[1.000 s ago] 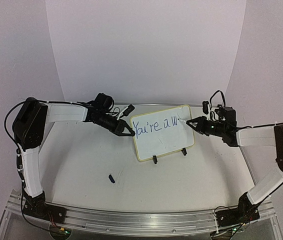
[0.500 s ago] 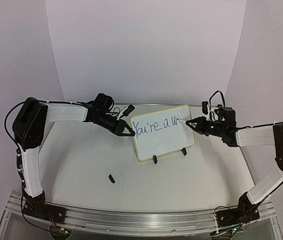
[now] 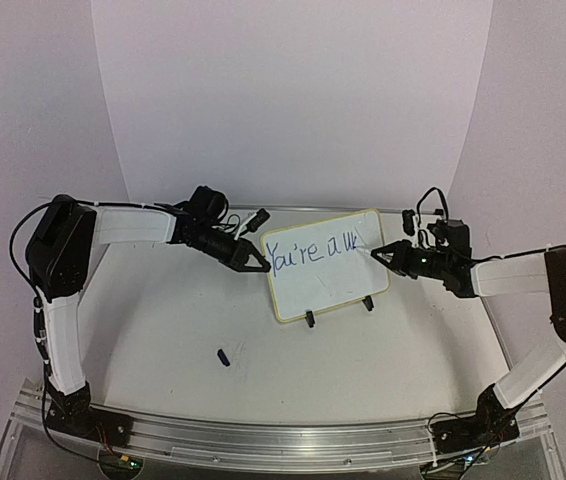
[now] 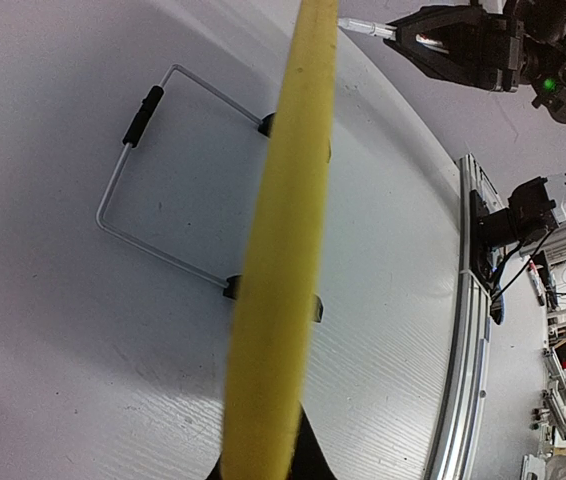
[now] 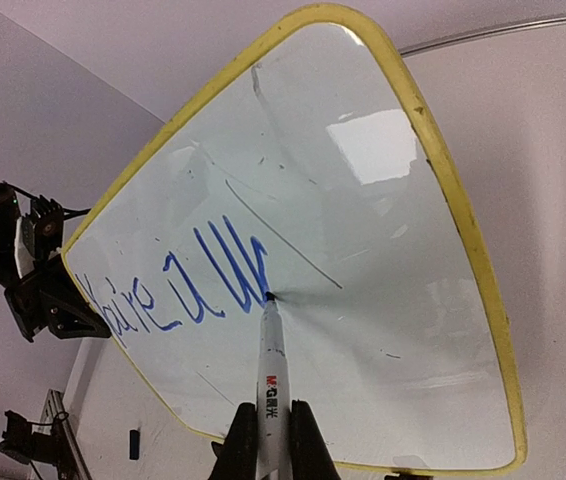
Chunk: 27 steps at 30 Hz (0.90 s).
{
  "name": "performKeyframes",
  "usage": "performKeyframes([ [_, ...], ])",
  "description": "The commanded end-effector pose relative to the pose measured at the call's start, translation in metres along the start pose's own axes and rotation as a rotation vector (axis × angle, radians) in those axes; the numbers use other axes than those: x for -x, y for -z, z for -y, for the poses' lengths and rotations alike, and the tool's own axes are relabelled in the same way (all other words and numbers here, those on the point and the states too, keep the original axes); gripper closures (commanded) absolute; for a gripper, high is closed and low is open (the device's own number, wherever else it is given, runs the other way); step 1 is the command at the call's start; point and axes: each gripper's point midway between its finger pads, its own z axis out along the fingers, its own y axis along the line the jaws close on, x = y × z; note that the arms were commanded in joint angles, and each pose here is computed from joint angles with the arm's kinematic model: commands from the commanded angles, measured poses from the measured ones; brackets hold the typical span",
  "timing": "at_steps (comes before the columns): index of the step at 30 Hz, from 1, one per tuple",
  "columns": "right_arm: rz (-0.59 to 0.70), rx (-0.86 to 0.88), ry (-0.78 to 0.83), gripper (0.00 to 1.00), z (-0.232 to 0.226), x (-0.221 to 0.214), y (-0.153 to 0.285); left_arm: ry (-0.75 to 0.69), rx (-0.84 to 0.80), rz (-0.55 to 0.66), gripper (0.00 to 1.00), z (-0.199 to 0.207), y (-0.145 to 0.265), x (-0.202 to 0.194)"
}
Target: Write a sentence on the whiteboard
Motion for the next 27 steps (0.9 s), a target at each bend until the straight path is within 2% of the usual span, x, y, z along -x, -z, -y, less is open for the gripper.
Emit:
performKeyframes([
  [1, 0.045, -0.052, 0.03, 1.0, 0.003, 0.013, 0.007, 0.012, 0.018, -0.06, 1.0, -0.006, -0.013, -0.016],
  [18, 0.091, -0.02, 0.067, 1.0, -0.015, 0.046, 0.003, 0.011, 0.013, -0.065, 1.0, -0.003, -0.016, -0.017],
  [27, 0.065, -0.027, 0.052, 1.0, -0.008, 0.036, 0.0, 0.009, 0.014, -0.065, 1.0, -0.003, -0.015, -0.017],
])
